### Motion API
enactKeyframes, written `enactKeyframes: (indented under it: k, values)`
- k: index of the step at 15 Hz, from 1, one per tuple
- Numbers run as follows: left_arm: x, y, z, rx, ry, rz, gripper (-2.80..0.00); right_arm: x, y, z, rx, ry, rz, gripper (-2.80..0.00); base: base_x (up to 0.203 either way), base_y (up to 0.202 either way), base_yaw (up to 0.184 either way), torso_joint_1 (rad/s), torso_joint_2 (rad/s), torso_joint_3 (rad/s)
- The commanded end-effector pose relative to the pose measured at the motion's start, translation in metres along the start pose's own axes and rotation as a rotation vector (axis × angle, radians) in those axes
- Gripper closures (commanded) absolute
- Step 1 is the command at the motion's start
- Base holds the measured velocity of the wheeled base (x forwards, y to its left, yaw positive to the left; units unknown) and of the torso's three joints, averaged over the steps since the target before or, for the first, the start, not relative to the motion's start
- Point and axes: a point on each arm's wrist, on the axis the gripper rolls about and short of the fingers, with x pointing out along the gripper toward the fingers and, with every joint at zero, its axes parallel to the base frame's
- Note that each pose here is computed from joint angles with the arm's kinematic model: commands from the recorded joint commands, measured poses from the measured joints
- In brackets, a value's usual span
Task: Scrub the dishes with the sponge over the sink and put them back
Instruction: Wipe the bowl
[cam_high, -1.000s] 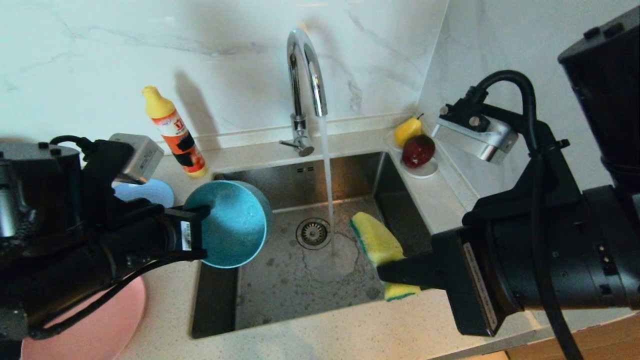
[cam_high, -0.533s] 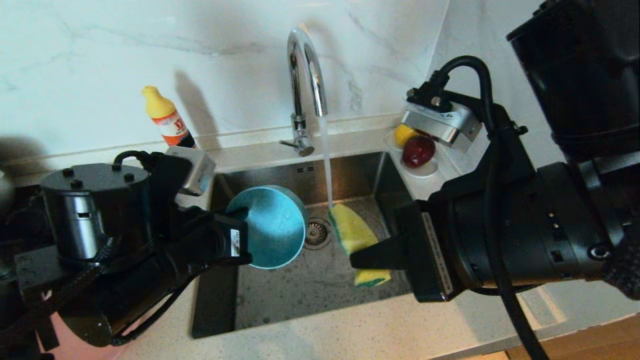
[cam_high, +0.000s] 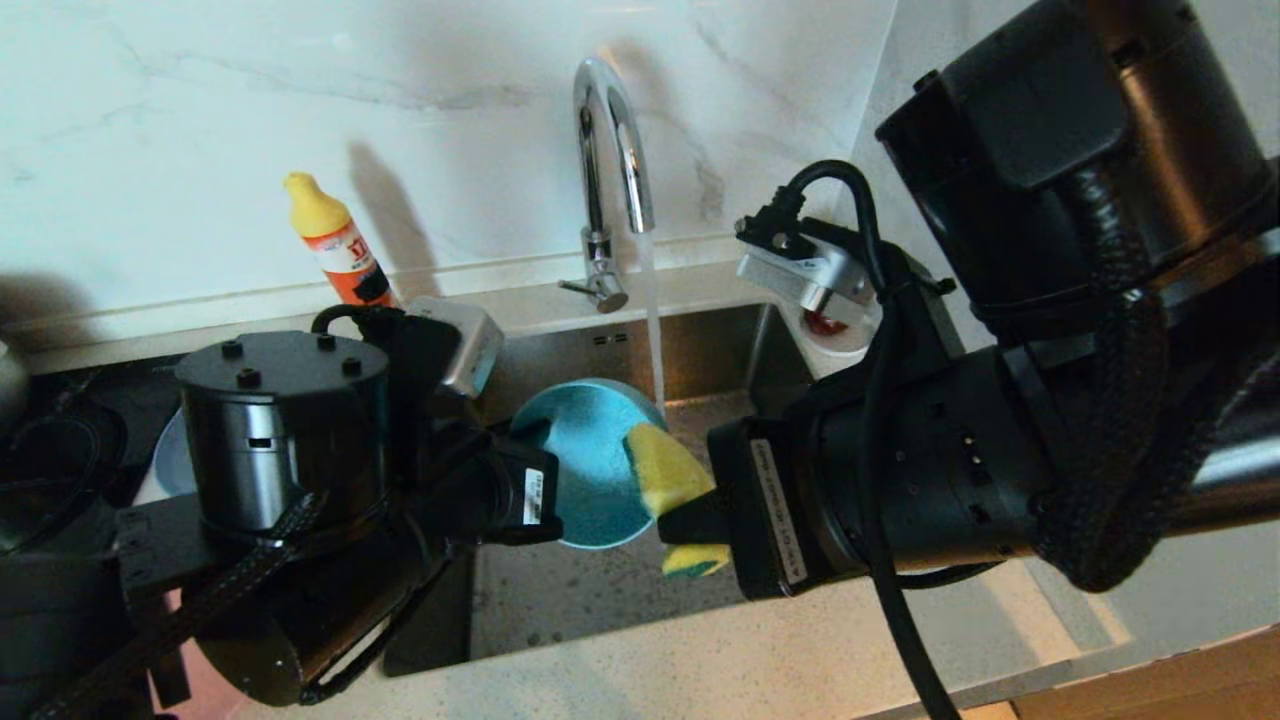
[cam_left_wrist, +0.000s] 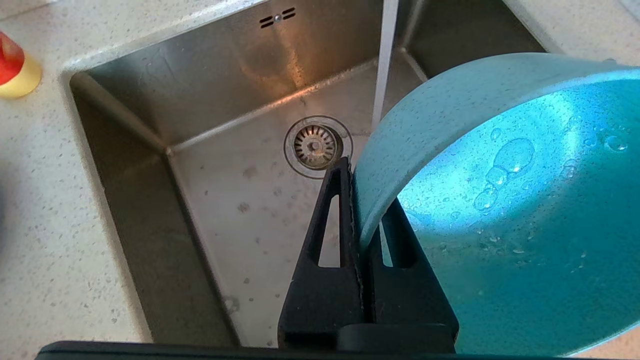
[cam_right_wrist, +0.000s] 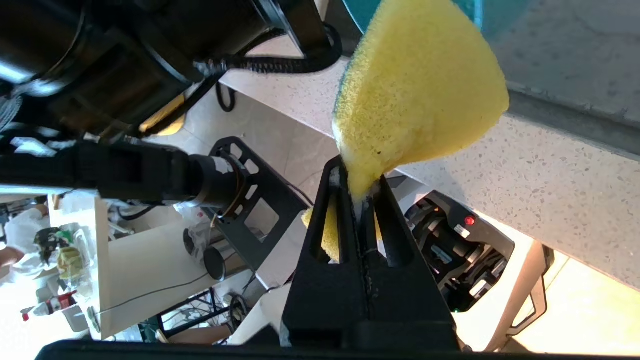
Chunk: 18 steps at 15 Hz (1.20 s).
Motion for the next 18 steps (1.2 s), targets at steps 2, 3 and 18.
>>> enactKeyframes:
  k: [2,3,18]
  values:
    - [0.005,-0.012,0.001,0.007,-0.001,-0.005,0.00,0.016,-0.010,0.004,0.026,0.017,-0.042,0.00,0.000,0.000,0.000,0.000,0.00,0.000]
    - [0.005,-0.014,0.002,0.008,-0.005,-0.010,0.00,0.019,-0.013,0.006,0.033,0.015,-0.050,0.00,0.000,0.000,0.000,0.000,0.00,0.000]
    - [0.024,-0.032,-0.007,-0.016,-0.046,0.021,0.00,0.004,-0.019,0.034,0.112,-0.077,-0.024,0.00,0.000,0.000,0.000,0.000,0.00,0.000]
